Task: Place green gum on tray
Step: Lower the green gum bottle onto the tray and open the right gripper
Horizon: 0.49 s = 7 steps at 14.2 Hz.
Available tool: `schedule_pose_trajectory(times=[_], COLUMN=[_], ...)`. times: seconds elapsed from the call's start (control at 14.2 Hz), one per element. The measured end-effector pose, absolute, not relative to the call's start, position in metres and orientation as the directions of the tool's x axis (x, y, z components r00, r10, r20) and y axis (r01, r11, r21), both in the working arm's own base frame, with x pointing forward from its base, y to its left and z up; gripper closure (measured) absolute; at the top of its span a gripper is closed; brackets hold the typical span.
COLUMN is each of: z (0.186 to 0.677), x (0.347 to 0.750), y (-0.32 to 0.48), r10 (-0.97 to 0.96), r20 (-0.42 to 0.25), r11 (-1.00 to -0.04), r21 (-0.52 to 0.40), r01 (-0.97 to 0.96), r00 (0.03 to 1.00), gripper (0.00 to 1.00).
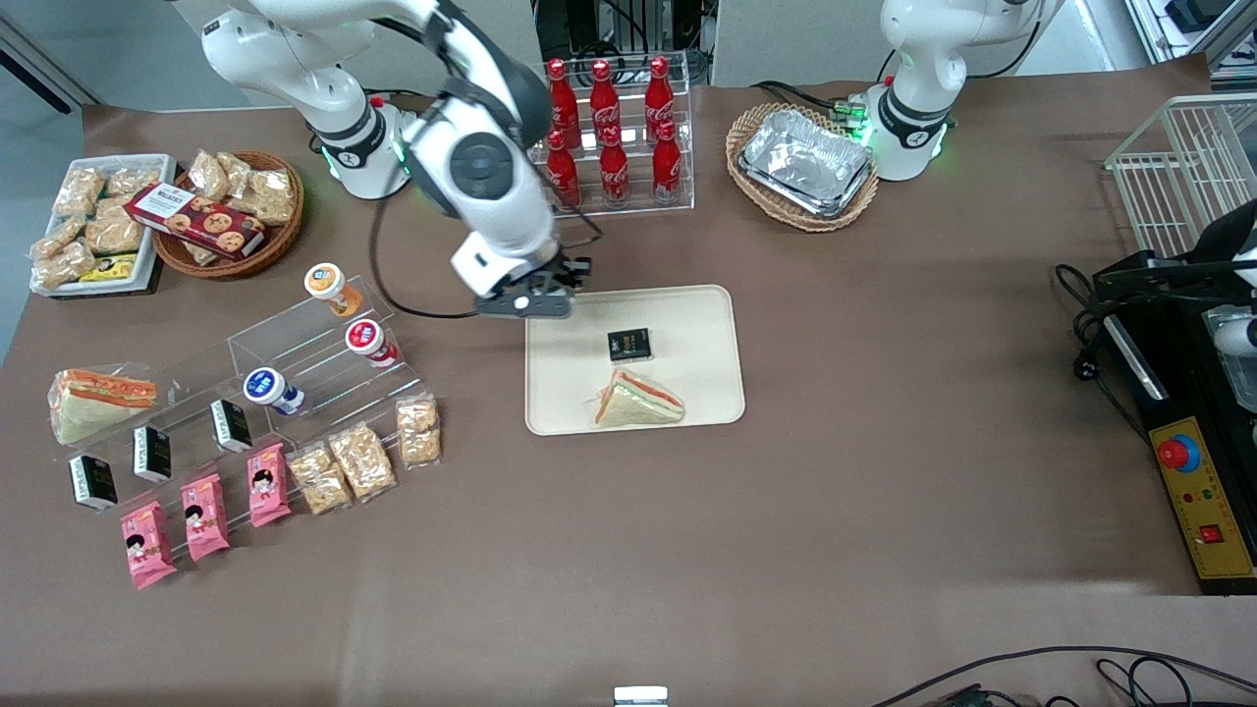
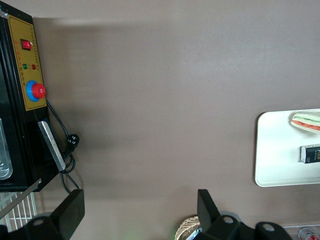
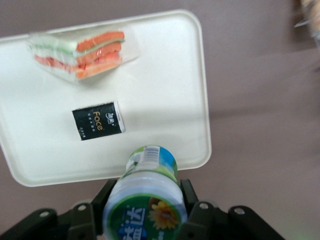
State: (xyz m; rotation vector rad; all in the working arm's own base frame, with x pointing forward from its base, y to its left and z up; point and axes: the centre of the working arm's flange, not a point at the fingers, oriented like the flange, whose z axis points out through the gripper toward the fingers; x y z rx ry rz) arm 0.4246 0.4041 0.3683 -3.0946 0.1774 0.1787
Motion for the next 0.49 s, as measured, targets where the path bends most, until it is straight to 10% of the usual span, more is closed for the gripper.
schedule_pose_trajectory(times=[0.49], z=[0.250], x=[0.380], y=[0.429], r10=[-0.144], r20=[-0.105], r11=[-0.988], r21=[-0.048], r01=[-0.150], r00=[0.984], gripper=[0.42])
